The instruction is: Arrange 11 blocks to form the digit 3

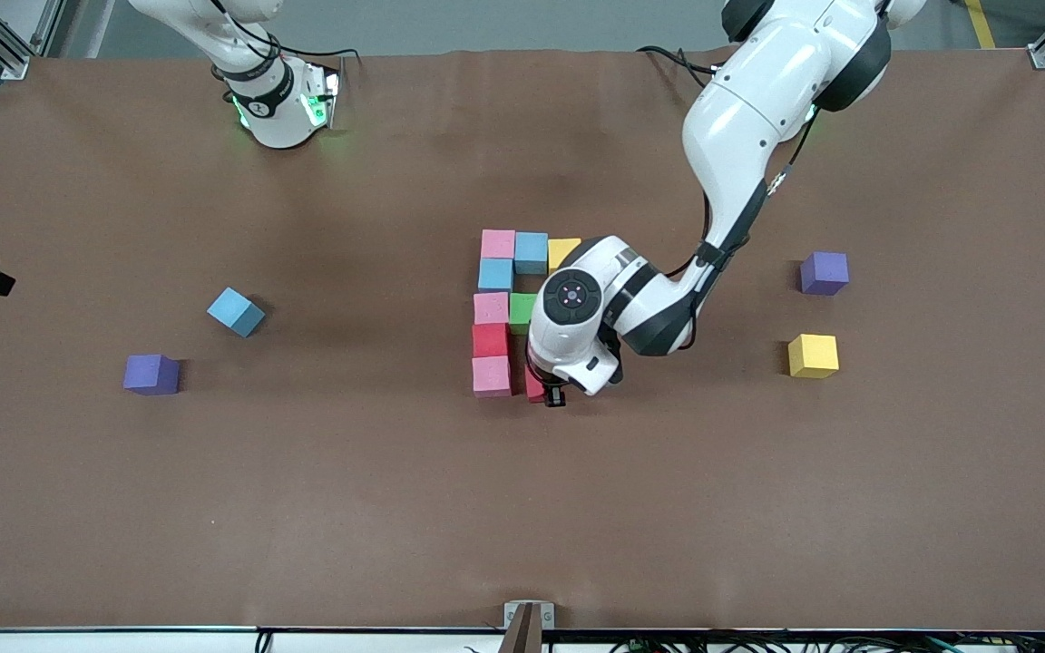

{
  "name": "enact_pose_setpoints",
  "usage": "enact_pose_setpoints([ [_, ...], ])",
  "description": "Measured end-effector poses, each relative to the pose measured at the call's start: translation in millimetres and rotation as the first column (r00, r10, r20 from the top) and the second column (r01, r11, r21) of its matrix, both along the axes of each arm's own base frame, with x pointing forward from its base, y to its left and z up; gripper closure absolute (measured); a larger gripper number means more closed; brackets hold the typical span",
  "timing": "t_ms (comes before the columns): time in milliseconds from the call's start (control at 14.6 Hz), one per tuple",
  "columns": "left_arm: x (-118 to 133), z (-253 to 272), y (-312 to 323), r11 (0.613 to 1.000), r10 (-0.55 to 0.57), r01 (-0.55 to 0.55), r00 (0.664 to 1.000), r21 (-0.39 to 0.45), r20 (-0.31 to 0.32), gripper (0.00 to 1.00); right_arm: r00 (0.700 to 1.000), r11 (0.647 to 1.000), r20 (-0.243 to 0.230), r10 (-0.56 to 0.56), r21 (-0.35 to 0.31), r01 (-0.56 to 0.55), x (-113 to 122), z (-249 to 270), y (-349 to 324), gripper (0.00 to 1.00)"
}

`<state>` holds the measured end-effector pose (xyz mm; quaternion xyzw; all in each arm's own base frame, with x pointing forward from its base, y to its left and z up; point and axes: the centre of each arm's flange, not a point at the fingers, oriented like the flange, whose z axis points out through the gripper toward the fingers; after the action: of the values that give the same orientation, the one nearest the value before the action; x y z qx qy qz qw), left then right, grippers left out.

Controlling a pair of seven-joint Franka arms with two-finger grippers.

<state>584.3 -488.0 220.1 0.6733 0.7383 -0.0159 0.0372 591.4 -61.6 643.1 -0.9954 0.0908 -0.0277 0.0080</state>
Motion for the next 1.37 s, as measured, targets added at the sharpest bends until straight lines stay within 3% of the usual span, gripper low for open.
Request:
enact_pose_setpoints([
  [137, -4, -2, -3, 1.0, 0.006, -0.006, 1.0, 0.009, 0.002, 0.47, 0.999, 0.999, 0.032, 0.032, -0.01, -0.032, 0, -6, 15, 0.0],
  [481, -5, -3, -4, 1.0, -0.002, 0.002, 1.0, 0.015, 0.007, 0.47, 0.997, 0.997, 0.022, 0.077, -0.015, -0.076, -3, -20, 9, 0.0],
  [756, -9, -6, -6, 0.999, -0.022, 0.021, 1.0, 0.032, 0.016, 0.47, 0.996, 0.998, 0.057, 0.069, -0.019, -0.068, -14, -34, 3, 0.0],
  [1374, -17, -9, -14, 0.997, -0.073, 0.072, 0.997, 0.043, 0.032, 0.47, 0.996, 0.997, 0.056, 0.073, -0.017, -0.072, -33, -20, 5, 0.0],
])
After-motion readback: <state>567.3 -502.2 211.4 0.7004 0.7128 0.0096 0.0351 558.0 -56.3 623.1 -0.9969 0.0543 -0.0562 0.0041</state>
